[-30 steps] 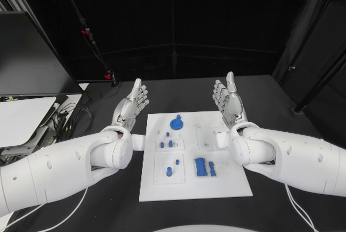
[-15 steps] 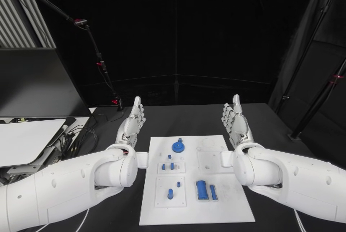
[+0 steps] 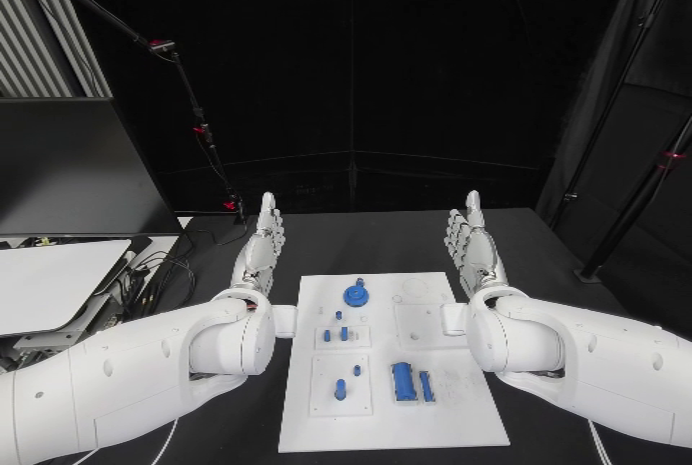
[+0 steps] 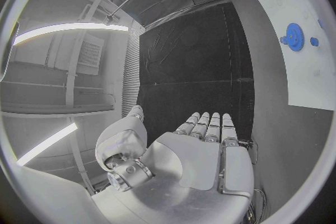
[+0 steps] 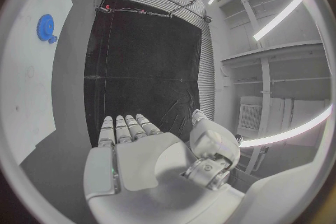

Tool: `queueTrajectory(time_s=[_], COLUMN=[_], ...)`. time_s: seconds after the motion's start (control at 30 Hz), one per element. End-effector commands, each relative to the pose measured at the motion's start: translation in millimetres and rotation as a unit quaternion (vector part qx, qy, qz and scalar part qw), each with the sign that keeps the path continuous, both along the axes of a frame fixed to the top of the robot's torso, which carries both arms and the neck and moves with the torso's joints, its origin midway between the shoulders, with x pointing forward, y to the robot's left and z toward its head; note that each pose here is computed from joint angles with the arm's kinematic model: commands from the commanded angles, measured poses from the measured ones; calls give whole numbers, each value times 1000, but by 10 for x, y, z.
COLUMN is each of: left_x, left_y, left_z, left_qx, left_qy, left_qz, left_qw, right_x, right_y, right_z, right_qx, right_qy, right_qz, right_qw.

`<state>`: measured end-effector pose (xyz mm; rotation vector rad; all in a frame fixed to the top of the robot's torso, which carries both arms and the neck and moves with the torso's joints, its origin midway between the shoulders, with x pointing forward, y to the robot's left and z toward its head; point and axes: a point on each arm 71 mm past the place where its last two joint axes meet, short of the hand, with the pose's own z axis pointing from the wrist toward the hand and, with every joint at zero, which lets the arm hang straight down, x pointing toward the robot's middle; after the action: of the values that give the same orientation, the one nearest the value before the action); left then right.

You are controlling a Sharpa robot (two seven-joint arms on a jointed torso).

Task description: Assemble the parts on the task board

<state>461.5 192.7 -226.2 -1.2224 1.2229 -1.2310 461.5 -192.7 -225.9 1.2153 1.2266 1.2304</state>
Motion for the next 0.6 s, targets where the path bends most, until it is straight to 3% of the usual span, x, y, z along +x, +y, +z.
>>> queueTrajectory(time_s=[0.03,0.6], left_x=[3,3], left_y=[-3,-3], left_z=[20,20], left_qx=[4,4], left_qy=[-5,-5], left_qz=[1,1], left_qw=[1000,1000], right_x=[3,3], right_y=[2,2], right_z=[17,17], right_qx=[-1,-1], right_qy=[-4,-4], right_qz=[-2,-2], right_qw=[1000,1000])
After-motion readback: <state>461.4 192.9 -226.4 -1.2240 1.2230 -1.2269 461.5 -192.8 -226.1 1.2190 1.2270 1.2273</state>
